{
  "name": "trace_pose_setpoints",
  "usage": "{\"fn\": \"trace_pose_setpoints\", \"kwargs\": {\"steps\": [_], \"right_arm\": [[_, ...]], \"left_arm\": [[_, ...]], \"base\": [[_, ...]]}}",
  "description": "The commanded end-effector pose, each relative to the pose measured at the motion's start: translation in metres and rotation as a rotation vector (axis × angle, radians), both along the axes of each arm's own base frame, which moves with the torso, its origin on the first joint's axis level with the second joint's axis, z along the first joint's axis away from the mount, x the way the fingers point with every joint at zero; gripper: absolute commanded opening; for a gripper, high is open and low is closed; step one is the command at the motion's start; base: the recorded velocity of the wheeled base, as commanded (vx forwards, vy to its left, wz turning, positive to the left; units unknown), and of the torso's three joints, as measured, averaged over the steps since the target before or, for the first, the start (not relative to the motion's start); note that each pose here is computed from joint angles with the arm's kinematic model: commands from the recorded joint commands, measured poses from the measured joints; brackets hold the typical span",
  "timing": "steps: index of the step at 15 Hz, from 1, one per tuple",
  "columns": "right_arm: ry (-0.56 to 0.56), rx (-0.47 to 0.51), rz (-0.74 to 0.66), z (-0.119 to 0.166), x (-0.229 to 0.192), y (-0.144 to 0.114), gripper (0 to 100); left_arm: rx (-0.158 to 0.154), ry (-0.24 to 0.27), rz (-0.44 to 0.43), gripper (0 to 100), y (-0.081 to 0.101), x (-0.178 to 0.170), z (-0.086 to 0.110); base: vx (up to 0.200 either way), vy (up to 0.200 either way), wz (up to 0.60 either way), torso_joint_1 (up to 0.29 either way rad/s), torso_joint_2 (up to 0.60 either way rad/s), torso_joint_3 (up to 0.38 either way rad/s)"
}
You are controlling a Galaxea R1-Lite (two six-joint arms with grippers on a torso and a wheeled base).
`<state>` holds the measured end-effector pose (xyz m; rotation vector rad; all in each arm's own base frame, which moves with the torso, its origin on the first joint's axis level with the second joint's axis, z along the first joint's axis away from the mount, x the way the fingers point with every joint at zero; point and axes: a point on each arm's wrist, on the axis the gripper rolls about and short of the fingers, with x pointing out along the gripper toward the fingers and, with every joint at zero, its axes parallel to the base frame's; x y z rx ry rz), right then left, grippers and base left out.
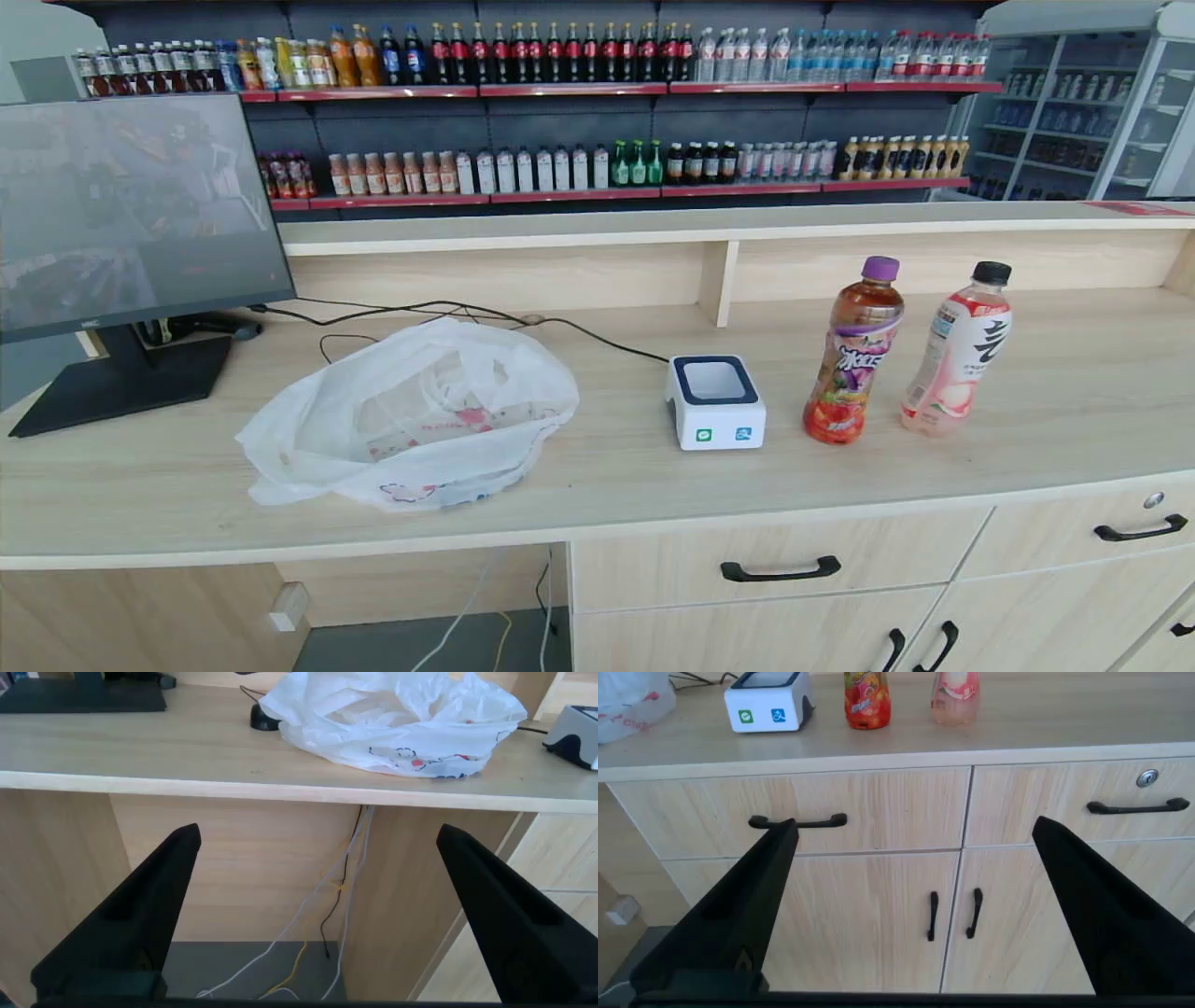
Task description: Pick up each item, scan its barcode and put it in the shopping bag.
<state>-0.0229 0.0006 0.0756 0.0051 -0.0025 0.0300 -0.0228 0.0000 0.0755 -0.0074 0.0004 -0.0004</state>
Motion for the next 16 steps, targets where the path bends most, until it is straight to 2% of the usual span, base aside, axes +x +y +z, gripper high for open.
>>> {"fn": "trace_pose_setpoints", "kwargs": {"steps": [1, 2, 4, 5, 6, 7, 8, 12, 16], "right_arm": [[0.0, 0.018, 0.001, 0.0, 0.0, 0.0, 100], [-0.001, 0.038, -0.001, 0.001, 0.0, 0.0, 100], [-0.009, 0.015, 0.004, 0.001, 0.0, 0.0, 100], [-0.047, 0.017, 0.032, 0.012, -0.002, 0.0, 100], [-0.098, 0.037, 0.069, 0.043, -0.007, 0.0, 100], [-0.141, 0.103, 0.079, 0.112, -0.003, 0.0, 100], [-0.126, 0.109, 0.092, 0.134, 0.006, 0.0, 100], [0.033, 0.095, 0.165, 0.154, 0.055, 0.005, 100], [0.011, 0.077, 0.199, 0.189, 0.12, 0.015, 100]], "left_arm": [[0.0, 0.0, 0.0, 100, 0.0, 0.0, 0.0], [0.0, 0.0, 0.0, 100, 0.0, 0.0, 0.0], [0.0, 0.0, 0.002, 100, 0.0, 0.0, 0.0], [0.0, 0.0, 0.0, 100, 0.0, 0.0, 0.0], [0.0, 0.0, 0.0, 100, 0.0, 0.0, 0.0], [0.0, 0.0, 0.0, 100, 0.0, 0.0, 0.0], [0.0, 0.0, 0.0, 100, 0.0, 0.0, 0.0], [0.0, 0.0, 0.0, 100, 0.0, 0.0, 0.0], [0.0, 0.0, 0.0, 100, 0.0, 0.0, 0.0]], "base": [[0.0, 0.0, 0.0, 0.0, 0.0, 0.0], [0.0, 0.0, 0.0, 0.0, 0.0, 0.0], [0.0, 0.0, 0.0, 0.0, 0.0, 0.0], [0.0, 0.0, 0.0, 0.0, 0.0, 0.0], [0.0, 0.0, 0.0, 0.0, 0.0, 0.0], [0.0, 0.0, 0.0, 0.0, 0.0, 0.0], [0.0, 0.0, 0.0, 0.0, 0.0, 0.0], [0.0, 0.0, 0.0, 0.0, 0.0, 0.0], [0.0, 0.0, 0.0, 0.0, 0.0, 0.0]]}}
